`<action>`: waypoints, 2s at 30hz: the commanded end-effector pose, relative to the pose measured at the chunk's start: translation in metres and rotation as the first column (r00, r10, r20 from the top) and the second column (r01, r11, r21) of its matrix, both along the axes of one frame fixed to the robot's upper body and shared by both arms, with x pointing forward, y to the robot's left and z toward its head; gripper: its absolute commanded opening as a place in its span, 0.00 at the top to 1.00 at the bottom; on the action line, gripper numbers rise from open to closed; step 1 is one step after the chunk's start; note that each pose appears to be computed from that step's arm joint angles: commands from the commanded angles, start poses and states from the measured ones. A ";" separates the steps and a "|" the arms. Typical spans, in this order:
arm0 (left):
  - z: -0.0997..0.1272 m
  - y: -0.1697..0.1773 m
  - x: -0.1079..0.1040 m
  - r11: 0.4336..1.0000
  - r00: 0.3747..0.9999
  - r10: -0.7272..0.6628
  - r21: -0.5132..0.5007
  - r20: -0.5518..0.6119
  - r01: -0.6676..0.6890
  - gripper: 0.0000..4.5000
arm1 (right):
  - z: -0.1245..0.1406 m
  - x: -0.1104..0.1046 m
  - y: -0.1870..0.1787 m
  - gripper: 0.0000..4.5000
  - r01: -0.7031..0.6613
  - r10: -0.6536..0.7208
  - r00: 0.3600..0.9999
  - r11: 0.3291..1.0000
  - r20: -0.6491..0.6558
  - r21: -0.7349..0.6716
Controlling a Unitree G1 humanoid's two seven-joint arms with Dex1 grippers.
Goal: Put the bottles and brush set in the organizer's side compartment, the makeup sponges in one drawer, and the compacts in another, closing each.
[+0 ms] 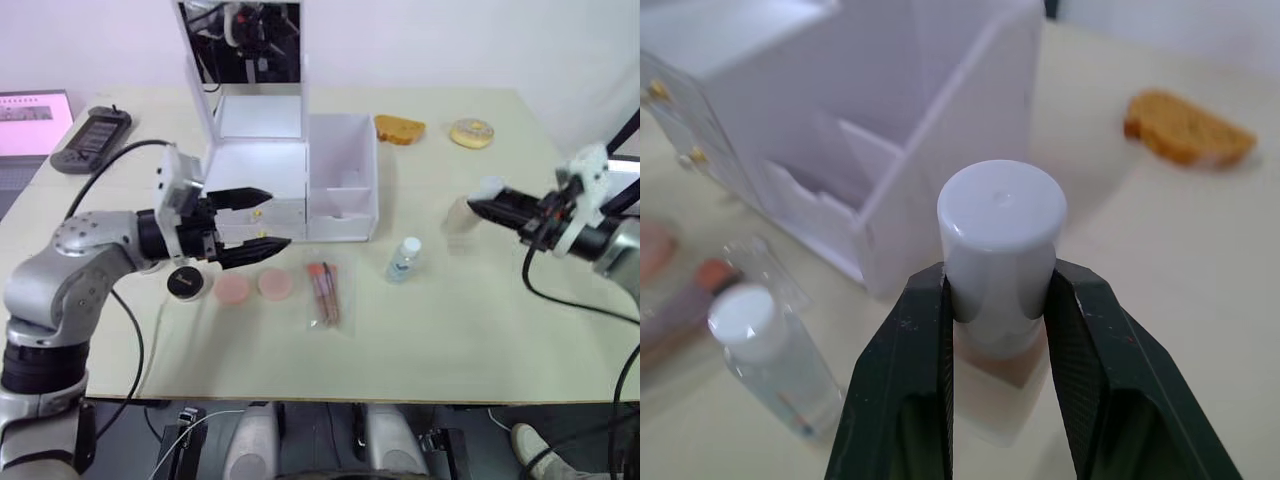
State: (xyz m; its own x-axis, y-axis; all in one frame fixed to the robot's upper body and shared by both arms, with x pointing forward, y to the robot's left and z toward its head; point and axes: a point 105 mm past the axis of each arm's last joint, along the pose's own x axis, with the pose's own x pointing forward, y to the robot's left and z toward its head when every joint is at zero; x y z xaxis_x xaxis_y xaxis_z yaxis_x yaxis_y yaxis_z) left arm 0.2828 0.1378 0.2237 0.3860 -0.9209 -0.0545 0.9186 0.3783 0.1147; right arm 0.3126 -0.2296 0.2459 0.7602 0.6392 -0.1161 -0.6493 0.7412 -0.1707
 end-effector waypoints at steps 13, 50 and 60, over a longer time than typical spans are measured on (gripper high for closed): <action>0.001 0.025 -0.015 0.983 0.977 0.182 -0.041 0.106 -0.179 0.00 | 0.052 0.013 0.099 0.83 -0.431 0.431 0.902 0.896 -0.017 -0.108; 0.002 0.015 -0.007 0.985 0.975 0.175 -0.013 0.138 -0.174 0.00 | -0.016 0.086 0.126 0.83 -0.112 0.101 0.993 0.975 -0.069 -0.191; 0.000 0.007 0.000 0.990 0.978 0.144 -0.012 0.151 -0.144 0.00 | 0.002 0.077 0.120 0.06 -0.119 0.114 0.993 0.984 -0.043 -0.135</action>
State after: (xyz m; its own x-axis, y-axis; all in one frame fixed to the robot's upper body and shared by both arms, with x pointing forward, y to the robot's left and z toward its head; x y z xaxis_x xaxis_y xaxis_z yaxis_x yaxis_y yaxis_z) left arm 0.2840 0.1474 0.2129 0.5335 -0.8457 -0.0168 0.8306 0.5200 0.1994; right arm 0.3957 -0.1072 0.2228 0.6710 0.6755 -0.3056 -0.7399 0.6370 -0.2164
